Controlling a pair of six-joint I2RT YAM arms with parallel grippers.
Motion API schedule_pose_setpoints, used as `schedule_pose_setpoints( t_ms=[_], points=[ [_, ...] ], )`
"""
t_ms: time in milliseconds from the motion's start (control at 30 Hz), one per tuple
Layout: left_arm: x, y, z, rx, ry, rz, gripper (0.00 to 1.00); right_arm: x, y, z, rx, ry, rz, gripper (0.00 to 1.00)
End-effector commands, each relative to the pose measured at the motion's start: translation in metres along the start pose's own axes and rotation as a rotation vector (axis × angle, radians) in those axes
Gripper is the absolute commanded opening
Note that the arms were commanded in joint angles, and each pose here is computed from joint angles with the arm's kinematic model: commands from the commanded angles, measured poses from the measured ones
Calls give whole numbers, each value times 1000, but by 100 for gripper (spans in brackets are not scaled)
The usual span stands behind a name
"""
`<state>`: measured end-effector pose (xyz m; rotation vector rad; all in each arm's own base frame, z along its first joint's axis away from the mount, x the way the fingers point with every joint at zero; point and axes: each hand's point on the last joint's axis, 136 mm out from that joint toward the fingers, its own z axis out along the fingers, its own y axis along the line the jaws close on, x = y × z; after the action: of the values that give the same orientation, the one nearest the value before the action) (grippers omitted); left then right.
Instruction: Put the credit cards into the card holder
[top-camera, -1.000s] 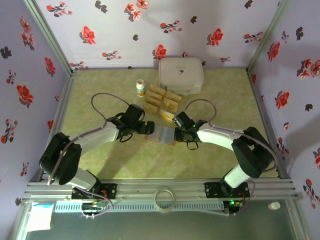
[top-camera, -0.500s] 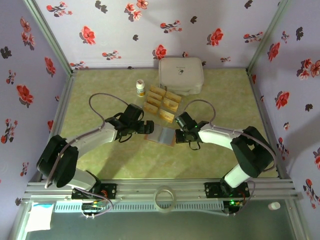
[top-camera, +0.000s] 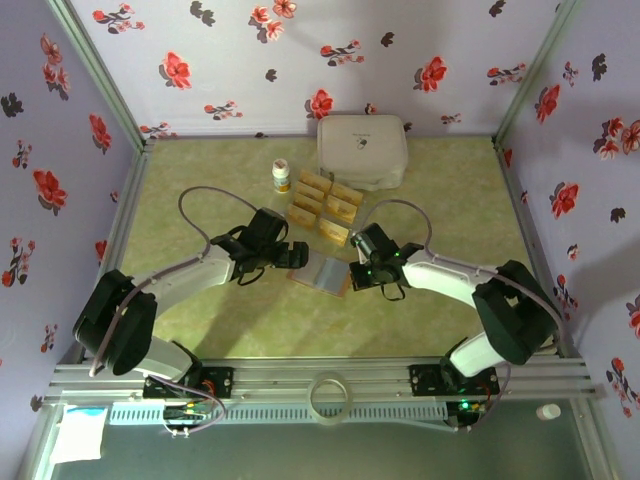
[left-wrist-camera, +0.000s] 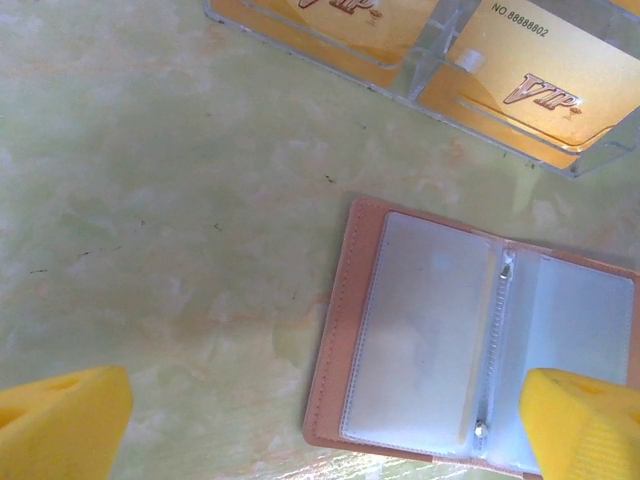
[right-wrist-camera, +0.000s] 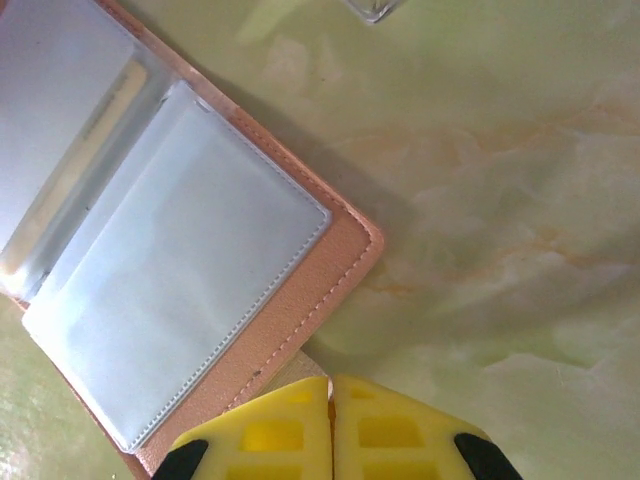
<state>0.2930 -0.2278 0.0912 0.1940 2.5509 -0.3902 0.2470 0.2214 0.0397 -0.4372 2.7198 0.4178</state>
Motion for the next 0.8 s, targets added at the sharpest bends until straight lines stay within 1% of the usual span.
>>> schedule_pose_setpoints(
  t_ms=[0,100,167,333,533,567,633,667,733,767],
  points=[
    [6,5,-2,-27,6,-4,100,11,-3,-6,0,55,-51,0],
    [7,4,-1,-27,8,-2,100,16,-7,-6,20,92,-70,0],
    [7,4,-1,-26,8,0,100,16,-8,-5,14,95,-61,0],
    [8,4,-1,-24,7,0,100,9,-16,-1,63,100,-45,0],
    [10,4,0,-25,9,4,100,-2,-13,6,65,109,-34,0],
    [9,4,1,-25,8,4,100,-3,-11,6,61,108,-33,4],
    [9,4,0,-24,7,2,100,-5,-12,1,68,100,-26,24],
    [9,4,0,-23,5,2,100,-8,-12,-3,70,89,-23,31],
    [7,4,-2,-26,-3,-4,100,-15,-9,-17,58,64,-10,44],
    [5,6,-4,-33,-8,-9,100,-20,-6,-26,47,49,-5,47]
  ],
)
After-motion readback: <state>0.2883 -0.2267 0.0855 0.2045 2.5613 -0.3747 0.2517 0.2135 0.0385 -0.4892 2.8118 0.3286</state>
